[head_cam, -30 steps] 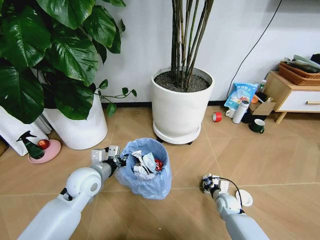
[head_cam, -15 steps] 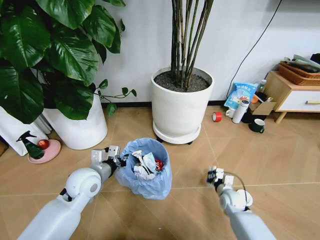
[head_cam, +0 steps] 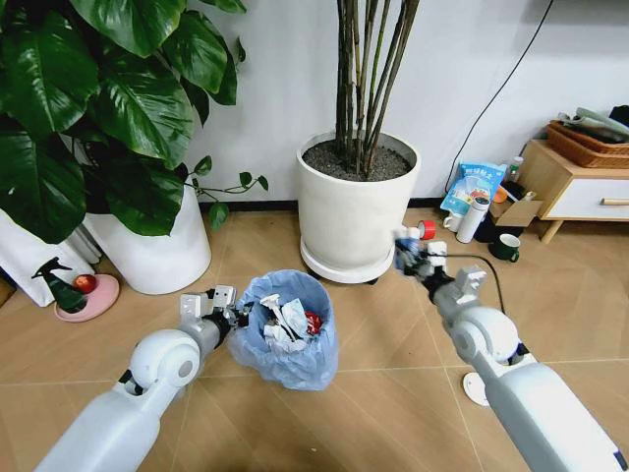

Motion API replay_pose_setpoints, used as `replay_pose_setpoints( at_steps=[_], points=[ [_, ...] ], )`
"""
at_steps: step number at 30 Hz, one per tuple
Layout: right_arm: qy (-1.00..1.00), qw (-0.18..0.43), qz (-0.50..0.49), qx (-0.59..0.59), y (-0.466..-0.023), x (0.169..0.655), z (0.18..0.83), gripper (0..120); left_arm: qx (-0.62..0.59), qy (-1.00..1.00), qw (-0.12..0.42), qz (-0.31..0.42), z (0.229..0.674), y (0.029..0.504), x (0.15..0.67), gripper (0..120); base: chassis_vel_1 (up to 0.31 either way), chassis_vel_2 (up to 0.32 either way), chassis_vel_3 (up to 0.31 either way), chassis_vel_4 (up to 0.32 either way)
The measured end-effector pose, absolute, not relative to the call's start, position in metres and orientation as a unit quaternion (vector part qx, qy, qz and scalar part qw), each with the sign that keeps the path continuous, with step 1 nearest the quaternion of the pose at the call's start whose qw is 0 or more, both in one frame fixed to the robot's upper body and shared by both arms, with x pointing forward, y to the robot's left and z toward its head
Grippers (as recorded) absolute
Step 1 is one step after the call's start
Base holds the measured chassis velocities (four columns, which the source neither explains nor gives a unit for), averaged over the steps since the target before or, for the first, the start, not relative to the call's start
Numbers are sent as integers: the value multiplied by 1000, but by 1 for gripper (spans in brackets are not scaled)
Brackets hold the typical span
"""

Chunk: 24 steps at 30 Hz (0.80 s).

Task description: Pick up the trash bin and place the garbage on the floor into it.

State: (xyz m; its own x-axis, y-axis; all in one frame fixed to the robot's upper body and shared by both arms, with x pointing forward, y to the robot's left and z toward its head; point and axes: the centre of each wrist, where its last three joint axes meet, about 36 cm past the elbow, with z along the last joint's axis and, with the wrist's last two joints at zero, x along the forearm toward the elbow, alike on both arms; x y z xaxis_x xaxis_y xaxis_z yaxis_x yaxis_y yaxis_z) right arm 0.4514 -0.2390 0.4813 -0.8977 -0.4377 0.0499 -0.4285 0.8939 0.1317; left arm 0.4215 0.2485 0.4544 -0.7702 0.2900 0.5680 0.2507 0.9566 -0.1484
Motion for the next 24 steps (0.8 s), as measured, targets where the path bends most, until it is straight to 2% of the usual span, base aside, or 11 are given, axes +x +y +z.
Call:
replay_pose_setpoints(
  at_steps=[1, 11, 17, 20, 24],
  points=[
    [-972, 39, -59, 223, -239, 451, 481, 15, -144, -940, 307, 32, 454, 249, 422, 0, 0, 0, 0, 0],
    [-918, 51, -82, 384, -141, 446, 499, 15, -144, -940, 308, 34, 452, 246, 425, 0, 0, 0, 0, 0],
    [-910, 82, -72, 401, -126, 435, 480, 15, -143, -940, 308, 33, 452, 248, 426, 0, 0, 0, 0, 0],
    [-911, 101, -54, 396, -125, 432, 468, 19, -143, -940, 308, 32, 453, 249, 427, 0, 0, 0, 0, 0],
    [-912, 108, -47, 393, -126, 432, 464, 36, -144, -940, 307, 32, 454, 249, 428, 0, 0, 0, 0, 0]
  ],
)
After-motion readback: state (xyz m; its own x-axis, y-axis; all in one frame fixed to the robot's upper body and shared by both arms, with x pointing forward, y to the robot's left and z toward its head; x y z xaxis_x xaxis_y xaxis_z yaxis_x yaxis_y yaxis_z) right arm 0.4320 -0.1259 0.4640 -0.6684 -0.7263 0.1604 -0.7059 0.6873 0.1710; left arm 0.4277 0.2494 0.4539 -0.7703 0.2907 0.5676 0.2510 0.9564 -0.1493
